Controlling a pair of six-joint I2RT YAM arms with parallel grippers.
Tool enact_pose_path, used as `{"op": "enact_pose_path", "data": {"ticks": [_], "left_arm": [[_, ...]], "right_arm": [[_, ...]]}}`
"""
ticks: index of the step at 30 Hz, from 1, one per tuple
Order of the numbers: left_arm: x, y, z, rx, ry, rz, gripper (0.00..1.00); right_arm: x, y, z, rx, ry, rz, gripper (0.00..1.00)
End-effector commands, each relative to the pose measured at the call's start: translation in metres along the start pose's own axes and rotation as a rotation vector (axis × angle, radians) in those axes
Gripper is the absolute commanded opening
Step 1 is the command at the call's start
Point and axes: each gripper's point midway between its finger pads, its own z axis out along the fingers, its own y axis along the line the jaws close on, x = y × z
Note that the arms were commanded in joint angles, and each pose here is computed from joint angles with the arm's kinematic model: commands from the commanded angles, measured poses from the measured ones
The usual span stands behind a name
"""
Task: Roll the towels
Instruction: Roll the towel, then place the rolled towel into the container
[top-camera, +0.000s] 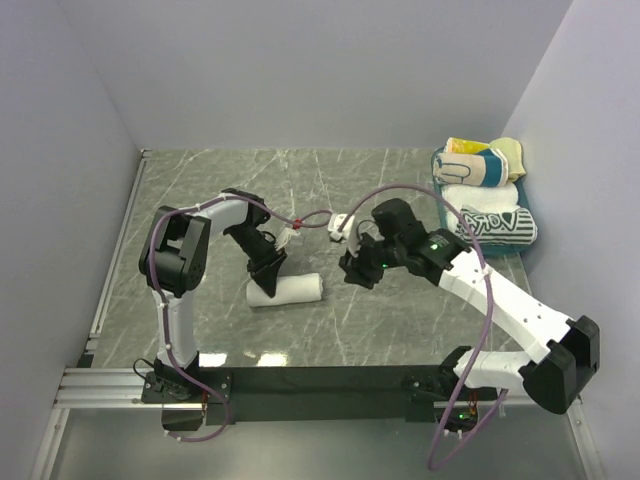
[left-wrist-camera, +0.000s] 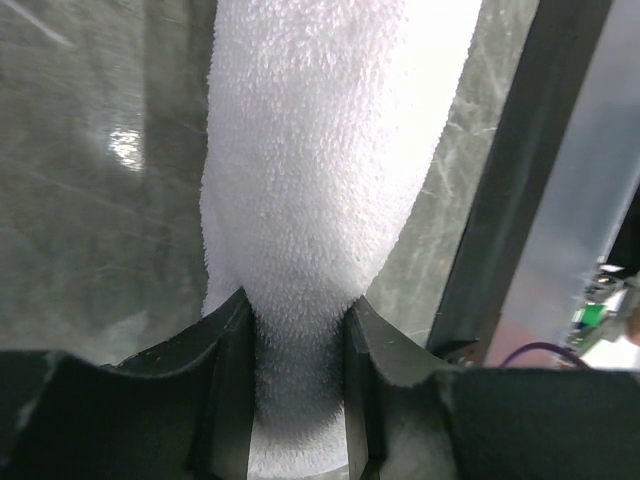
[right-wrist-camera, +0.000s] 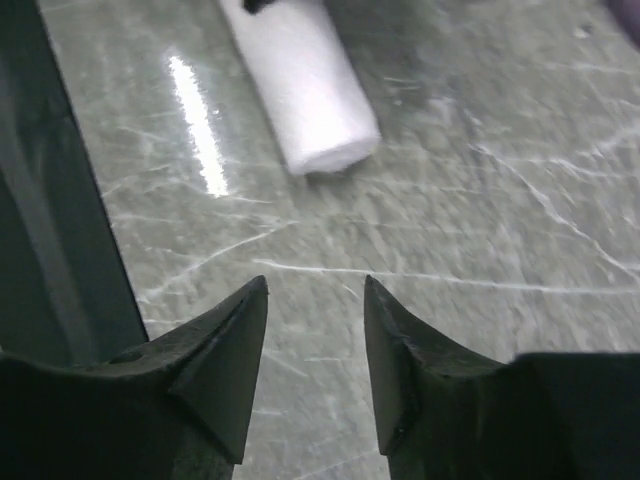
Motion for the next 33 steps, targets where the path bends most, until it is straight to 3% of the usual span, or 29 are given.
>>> {"op": "enact_pose_path", "data": {"ticks": [1, 4, 6, 18, 33], "left_arm": [[0.031, 0.025, 0.021, -0.02, 0.11, -0.026, 0.12], [0.031, 0.027, 0.023, -0.021, 0.103, -0.04, 0.12], [0.032, 0.027, 0.024, -0.019, 0.105, -0.049, 0.13], [0.033, 0.029, 0.029, 0.027, 0.109, -0.077, 0.15], [0.029, 0.029, 0.028, 0.102, 0.083, -0.115, 0.16]], "right_arm": [[-0.017, 0.008, 0.018, -0.006, 0.01, -0.087, 0.52], [-0.029, 0.02, 0.052, -0.003, 0.059, -0.147, 0.56], [-0.036, 0.022, 0.068, 0.044, 0.08, -0.178, 0.69], [-0.035, 0.057, 0.17, 0.088, 0.206, -0.362, 0.71], [0.014, 0.066, 0.206, 0.027, 0.283, -0.443, 0.71]]}}
